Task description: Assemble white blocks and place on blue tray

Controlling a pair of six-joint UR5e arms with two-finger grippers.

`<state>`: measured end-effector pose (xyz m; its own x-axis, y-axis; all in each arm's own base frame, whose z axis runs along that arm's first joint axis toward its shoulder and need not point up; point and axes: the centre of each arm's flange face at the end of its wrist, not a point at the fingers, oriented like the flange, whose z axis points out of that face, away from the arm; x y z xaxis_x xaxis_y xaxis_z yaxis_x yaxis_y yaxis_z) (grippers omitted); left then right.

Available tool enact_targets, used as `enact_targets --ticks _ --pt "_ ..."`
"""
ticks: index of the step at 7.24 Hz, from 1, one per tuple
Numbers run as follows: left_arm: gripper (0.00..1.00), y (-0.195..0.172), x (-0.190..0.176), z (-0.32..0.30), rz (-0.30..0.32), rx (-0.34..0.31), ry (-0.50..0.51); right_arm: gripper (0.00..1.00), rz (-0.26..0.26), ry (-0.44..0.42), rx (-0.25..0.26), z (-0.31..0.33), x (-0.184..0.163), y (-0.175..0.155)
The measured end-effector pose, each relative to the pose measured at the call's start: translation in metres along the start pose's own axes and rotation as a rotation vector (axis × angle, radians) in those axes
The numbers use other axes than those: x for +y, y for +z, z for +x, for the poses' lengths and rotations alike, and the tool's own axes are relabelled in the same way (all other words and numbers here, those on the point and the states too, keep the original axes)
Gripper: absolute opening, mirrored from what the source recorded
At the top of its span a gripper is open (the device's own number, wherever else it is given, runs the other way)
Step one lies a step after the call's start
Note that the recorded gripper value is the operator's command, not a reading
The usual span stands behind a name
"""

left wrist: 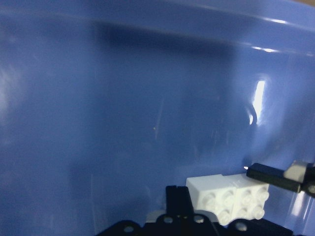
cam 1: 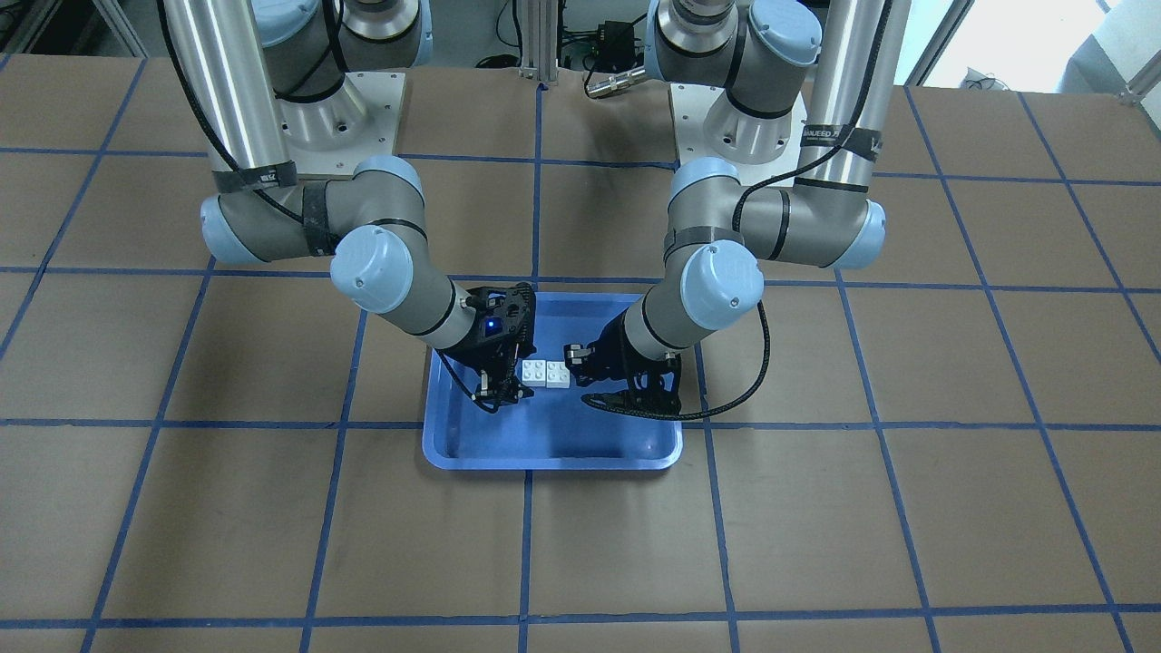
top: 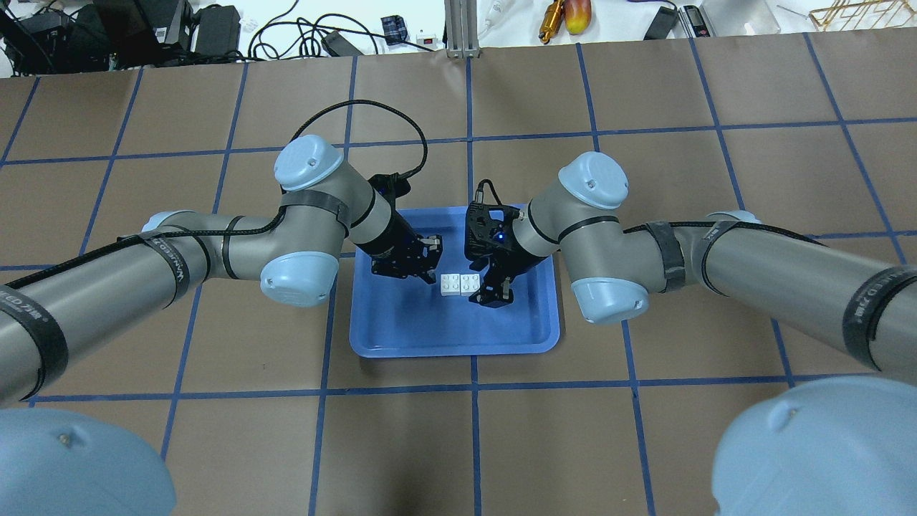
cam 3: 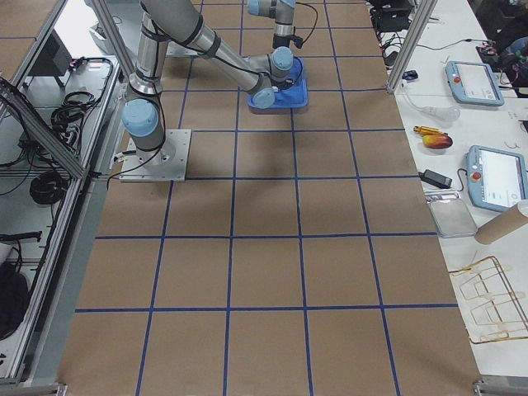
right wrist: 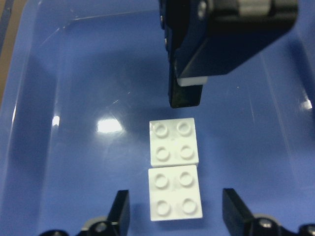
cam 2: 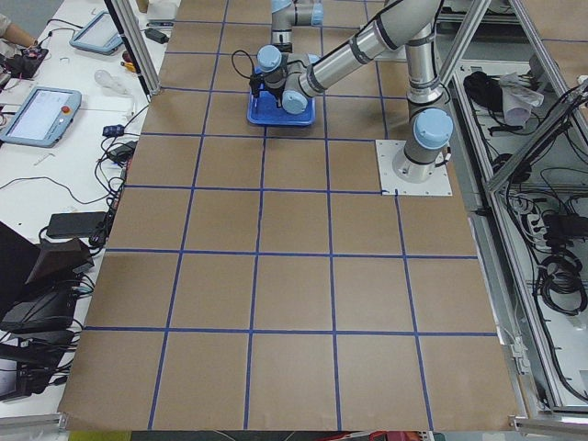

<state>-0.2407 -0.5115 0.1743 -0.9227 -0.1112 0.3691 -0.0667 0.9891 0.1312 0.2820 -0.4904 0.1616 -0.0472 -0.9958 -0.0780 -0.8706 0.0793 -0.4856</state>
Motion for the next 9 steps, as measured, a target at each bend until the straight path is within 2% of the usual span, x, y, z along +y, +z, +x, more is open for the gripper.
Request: enact_targets --ticks 2,3,6,7,8,9 --pt "0.00 0.000 0.000 0.000 0.001 0.000 0.000 1.00 0.000 0.052 0.006 0.000 -0.002 -0.003" --pt "0.00 0.001 0.001 0.001 -0.001 -0.001 0.000 1.00 -0.005 0.099 0.025 0.000 -0.006 -0.012" --pt "0.00 0.008 0.004 0.009 -0.003 -0.006 0.014 1.00 -0.071 0.368 0.137 -0.004 -0.016 -0.069" --pt "0.00 0.009 0.005 0.011 -0.002 -0.006 0.018 1.00 -0.115 0.459 0.165 0.000 -0.015 -0.090" --pt "0.00 0.011 0.005 0.011 -0.003 -0.007 0.020 1.00 -0.163 0.553 0.174 0.009 -0.016 -0.119" --pt "0.00 0.011 0.005 0.012 -0.003 -0.007 0.020 1.00 -0.206 0.650 0.159 0.020 -0.019 -0.155"
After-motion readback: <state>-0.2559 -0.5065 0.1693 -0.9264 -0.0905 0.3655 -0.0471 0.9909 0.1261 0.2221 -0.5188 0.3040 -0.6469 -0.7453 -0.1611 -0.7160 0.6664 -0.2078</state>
